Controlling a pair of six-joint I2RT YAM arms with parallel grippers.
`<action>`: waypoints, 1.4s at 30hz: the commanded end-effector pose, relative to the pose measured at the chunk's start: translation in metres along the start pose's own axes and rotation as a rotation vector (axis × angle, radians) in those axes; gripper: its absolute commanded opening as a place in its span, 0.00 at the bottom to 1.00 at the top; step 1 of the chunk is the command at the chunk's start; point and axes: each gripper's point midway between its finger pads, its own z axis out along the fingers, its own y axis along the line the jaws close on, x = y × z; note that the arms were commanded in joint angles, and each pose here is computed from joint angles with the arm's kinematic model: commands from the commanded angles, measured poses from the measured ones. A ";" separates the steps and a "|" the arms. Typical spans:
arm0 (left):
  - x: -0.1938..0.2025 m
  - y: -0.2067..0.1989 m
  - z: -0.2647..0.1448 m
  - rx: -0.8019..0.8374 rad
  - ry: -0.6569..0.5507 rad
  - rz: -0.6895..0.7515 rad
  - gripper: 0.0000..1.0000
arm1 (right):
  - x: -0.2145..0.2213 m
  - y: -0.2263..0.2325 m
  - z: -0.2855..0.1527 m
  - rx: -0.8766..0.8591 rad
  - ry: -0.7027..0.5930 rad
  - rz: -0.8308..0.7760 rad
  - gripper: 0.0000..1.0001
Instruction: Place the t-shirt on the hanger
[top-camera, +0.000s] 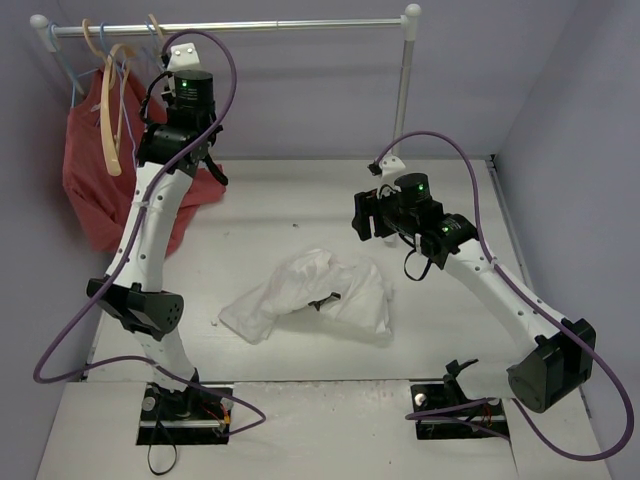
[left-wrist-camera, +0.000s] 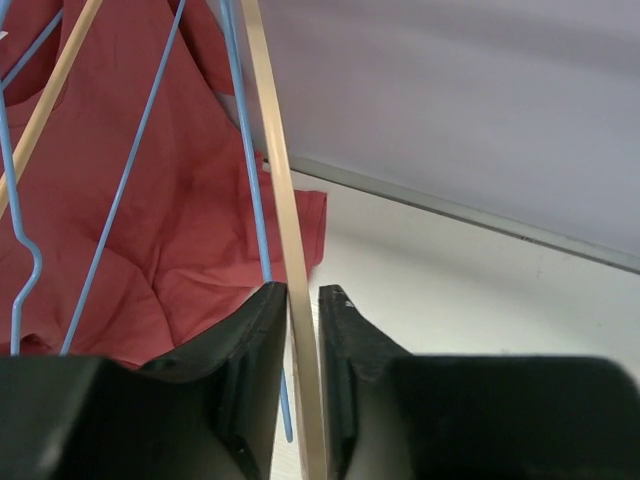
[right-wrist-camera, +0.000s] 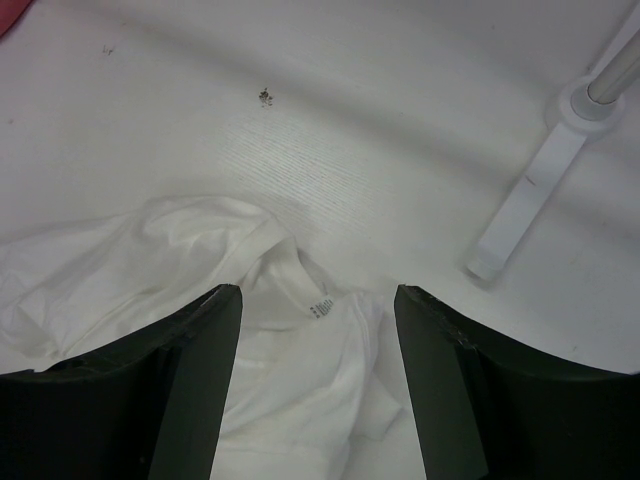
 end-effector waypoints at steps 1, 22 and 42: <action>-0.018 0.004 -0.005 -0.004 -0.052 -0.027 0.18 | -0.025 0.007 -0.012 -0.026 -0.096 -0.017 0.64; -0.075 -0.004 -0.065 0.205 -0.204 -0.066 0.00 | -0.027 0.010 -0.011 -0.043 -0.100 -0.007 0.64; 0.046 -0.002 -0.128 0.458 0.071 -0.006 0.00 | -0.032 0.008 -0.013 -0.023 -0.096 -0.006 0.64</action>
